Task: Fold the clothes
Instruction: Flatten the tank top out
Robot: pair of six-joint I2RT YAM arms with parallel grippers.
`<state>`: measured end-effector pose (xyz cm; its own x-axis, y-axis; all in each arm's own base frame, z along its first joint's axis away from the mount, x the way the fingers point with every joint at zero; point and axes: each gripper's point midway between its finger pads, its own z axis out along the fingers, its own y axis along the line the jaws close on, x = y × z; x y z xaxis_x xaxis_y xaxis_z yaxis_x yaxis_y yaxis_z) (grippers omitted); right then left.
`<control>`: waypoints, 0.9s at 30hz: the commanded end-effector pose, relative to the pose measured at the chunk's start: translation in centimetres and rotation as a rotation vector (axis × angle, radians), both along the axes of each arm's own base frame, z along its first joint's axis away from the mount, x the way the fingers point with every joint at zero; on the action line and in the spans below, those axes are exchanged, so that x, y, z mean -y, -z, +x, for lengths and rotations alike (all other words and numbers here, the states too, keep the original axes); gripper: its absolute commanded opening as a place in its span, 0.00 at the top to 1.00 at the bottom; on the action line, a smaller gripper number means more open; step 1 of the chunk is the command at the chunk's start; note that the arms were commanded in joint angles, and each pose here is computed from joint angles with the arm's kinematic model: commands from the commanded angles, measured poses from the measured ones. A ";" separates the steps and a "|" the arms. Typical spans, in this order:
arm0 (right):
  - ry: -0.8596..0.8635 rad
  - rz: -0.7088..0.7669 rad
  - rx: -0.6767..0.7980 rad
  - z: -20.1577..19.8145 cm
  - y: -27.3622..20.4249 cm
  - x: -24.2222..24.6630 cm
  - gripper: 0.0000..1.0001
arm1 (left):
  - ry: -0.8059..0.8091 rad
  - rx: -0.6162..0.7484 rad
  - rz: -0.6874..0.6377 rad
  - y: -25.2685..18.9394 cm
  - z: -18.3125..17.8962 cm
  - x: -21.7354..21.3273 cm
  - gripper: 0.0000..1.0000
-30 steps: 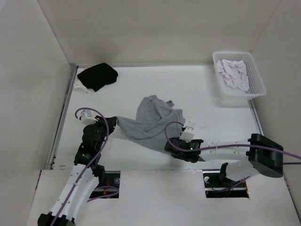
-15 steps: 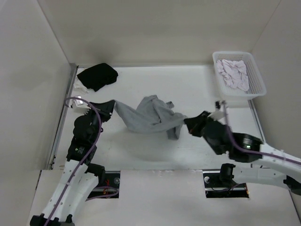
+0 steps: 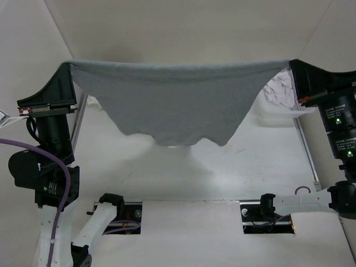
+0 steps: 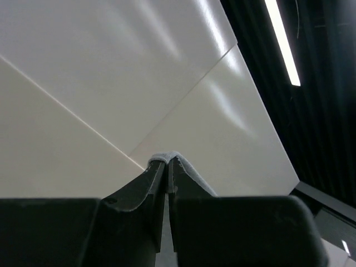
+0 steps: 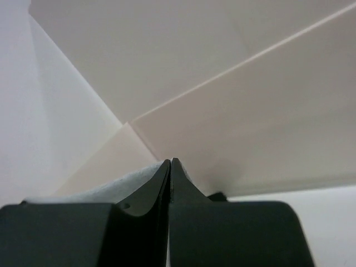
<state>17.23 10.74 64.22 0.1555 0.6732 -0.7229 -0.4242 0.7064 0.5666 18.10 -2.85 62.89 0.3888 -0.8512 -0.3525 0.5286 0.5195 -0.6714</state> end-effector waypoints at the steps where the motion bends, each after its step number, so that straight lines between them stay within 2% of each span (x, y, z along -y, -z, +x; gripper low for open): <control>1: 0.117 -0.113 0.108 1.1 -2.4 -0.5 1.00 | -0.122 -0.071 0.028 1.1 3.6 -1.3 0.96; 5: 0.226 -0.200 0.101 6.2 -0.9 -2.7 1.00 | -0.179 -0.245 0.077 5.3 12.0 -1.5 0.96; 11: 0.118 -0.255 -0.054 21.4 6.2 -6.2 1.00 | -0.202 -0.500 0.122 13.1 25.7 -1.8 0.96; 15: 0.099 -0.248 -0.116 29.9 7.1 -5.8 1.00 | -0.182 -0.530 0.136 13.6 31.9 -1.7 0.96; 19: 0.125 -0.209 -0.036 32.9 3.6 -4.2 1.00 | -0.171 -0.486 0.143 10.1 34.6 -1.9 0.97; 23: 0.124 -0.104 0.071 31.3 -0.4 -1.8 1.00 | -0.191 -0.384 0.146 4.9 33.9 -2.7 0.97; 27: 0.091 -0.059 0.138 28.6 -3.1 -0.9 1.00 | -0.203 -0.318 0.143 1.9 31.7 -3.5 0.96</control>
<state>54.84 13.12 55.06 0.1015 0.5063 -0.8564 -0.2311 0.8493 0.4747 55.58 -0.62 51.78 0.2431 -0.7244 -0.6451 0.0442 0.6726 -0.7387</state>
